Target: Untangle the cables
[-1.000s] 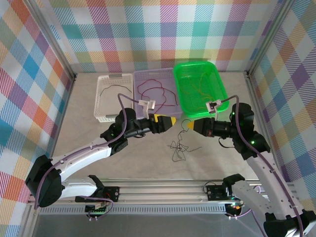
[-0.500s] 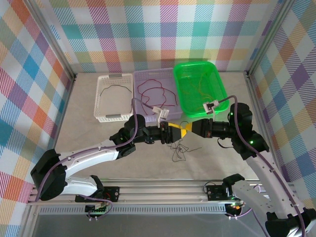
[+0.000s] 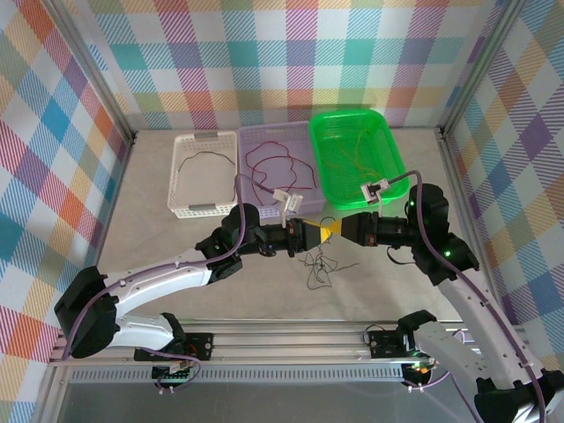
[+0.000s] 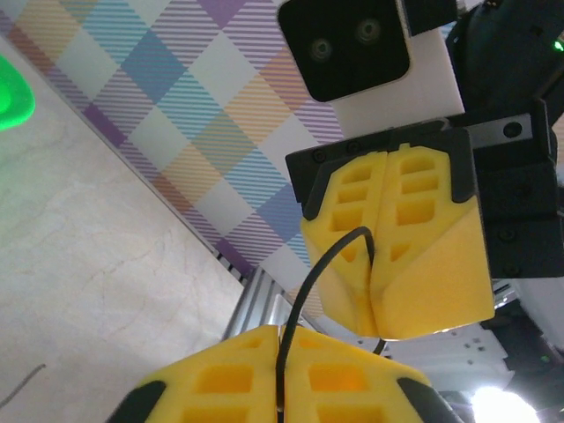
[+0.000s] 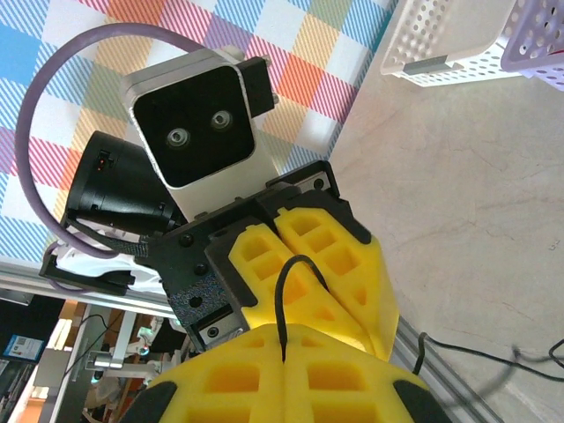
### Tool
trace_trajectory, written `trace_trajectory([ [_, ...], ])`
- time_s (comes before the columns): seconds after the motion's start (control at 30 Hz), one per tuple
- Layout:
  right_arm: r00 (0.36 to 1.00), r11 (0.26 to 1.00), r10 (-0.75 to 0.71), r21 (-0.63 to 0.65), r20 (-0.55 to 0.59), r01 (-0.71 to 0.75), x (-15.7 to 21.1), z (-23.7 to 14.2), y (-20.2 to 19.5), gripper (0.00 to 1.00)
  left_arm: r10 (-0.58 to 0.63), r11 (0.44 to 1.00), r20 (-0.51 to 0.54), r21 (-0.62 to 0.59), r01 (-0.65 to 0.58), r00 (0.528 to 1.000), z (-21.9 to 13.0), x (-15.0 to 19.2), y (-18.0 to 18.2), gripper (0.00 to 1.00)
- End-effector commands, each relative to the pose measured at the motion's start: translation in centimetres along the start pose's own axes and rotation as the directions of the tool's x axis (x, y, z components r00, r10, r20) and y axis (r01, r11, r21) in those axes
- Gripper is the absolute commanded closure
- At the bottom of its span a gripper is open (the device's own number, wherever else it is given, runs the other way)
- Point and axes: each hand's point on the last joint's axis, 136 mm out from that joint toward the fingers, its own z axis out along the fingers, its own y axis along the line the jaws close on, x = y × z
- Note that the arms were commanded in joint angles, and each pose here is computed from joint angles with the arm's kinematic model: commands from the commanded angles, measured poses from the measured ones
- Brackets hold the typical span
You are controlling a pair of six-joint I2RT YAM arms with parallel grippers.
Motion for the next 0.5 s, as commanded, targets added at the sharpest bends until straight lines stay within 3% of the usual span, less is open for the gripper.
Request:
trace_trajectory([
  [0.0, 1.000, 1.000, -0.004, 0.006, 0.001, 0.004, 0.1, 0.2, -0.3, 1.00, 0.049, 0.997, 0.048, 0.052, -0.052, 0.998, -0.6, -1.7, -2.6, 1.00],
  [0.17, 0.999, 0.993, -0.016, 0.121, 0.051, 0.010, -0.1, -0.5, -1.8, 0.99, 0.060, 0.997, 0.068, -0.061, -0.056, 0.996, -1.6, -2.3, -1.5, 1.00],
  [0.33, 0.992, 0.976, -0.071, 0.214, 0.100, 0.048, 0.0, -1.5, -3.1, 0.75, 0.044, 0.963, 0.138, -0.270, -0.005, 0.989, -3.7, -3.8, 0.9, 1.00],
  [0.47, 0.992, 0.968, -0.092, 0.243, 0.089, 0.068, 0.9, -1.4, -4.9, 0.60, 0.002, 0.940, 0.216, -0.334, 0.072, 0.976, -5.1, -4.9, 1.5, 1.00],
])
